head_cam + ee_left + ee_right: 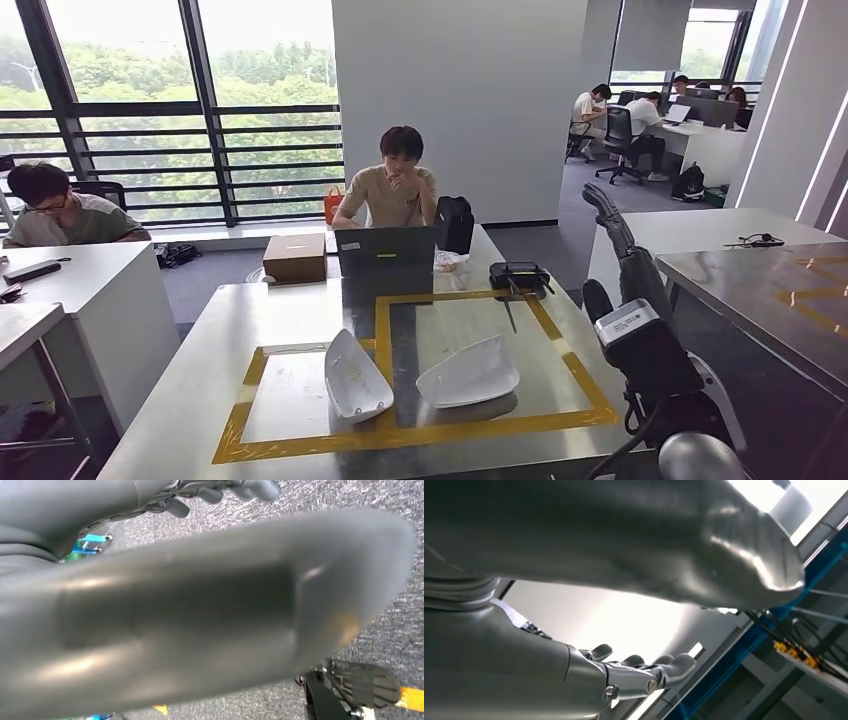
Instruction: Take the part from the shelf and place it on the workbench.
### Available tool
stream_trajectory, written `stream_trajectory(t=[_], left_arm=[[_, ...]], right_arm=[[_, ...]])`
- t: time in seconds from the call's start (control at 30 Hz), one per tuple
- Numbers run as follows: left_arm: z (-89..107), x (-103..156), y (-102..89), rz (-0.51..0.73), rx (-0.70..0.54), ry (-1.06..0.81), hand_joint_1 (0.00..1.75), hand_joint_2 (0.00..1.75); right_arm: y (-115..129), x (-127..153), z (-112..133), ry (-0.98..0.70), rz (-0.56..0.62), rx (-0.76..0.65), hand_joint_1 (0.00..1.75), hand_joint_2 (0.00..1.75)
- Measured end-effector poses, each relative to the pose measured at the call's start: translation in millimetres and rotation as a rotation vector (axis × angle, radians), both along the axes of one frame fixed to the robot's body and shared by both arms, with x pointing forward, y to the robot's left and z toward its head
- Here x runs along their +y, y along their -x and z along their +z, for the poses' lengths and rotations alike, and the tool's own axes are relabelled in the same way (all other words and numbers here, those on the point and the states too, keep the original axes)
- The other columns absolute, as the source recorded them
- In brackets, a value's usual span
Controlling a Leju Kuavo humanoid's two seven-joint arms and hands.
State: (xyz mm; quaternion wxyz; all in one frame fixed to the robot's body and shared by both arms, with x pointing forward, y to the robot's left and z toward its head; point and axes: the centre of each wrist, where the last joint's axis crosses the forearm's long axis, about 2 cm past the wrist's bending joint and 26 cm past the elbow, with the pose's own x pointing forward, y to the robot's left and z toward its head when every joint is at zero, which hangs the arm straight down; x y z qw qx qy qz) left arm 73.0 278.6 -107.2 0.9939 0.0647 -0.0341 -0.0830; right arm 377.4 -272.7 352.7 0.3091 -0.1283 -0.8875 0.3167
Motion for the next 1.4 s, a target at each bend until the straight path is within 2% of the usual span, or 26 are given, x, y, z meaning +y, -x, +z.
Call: stream_trajectory(t=[0.2,0.37,0.6,0.67,0.8,0.93,1.07,1.2,1.3,1.4], left_arm=[[-0.3,1,1.6,0.015,0.001,-0.003,0.00,0.00],[-0.6,-1,3.7,0.031,-0.002,0.000,0.00,0.00],[-1.9,-3,12.9,0.054,0.004,0.002,0.00,0.00],[-2.0,-3,13.7,0.063,0.005,0.004,0.00,0.00],[-2.5,-2,16.9,0.101,0.009,0.002,0.00,0.00],[-2.7,-3,18.9,0.124,0.010,0.005,0.00,0.00],[-2.8,-2,19.8,0.158,0.012,0.006,0.00,0.00],[-3.0,0,21.2,0.223,0.014,0.004,0.00,0.00],[-3.1,0,21.7,0.254,0.013,0.005,0.00,0.00],[-2.9,-2,19.9,0.264,0.007,0.017,0.00,0.00]], right_arm=[[4,3,-21,0.028,0.018,0.041,0.00,0.00],[11,1,-51,0.034,-0.011,0.067,0.00,0.00],[34,-14,-120,0.018,-0.041,0.181,0.00,0.00],[47,-20,-144,0.017,-0.092,0.210,0.00,0.00],[91,-46,-208,-0.007,-0.272,0.259,0.00,0.00],[123,-67,-242,-0.001,-0.386,0.345,0.00,0.00],[145,-81,-268,0.007,-0.447,0.497,0.00,0.00],[154,-95,-313,0.066,-0.496,0.707,0.00,0.00],[157,-101,-356,0.083,-0.568,0.949,0.00,0.00],[172,-102,-390,0.065,-0.650,1.201,0.00,0.00]])
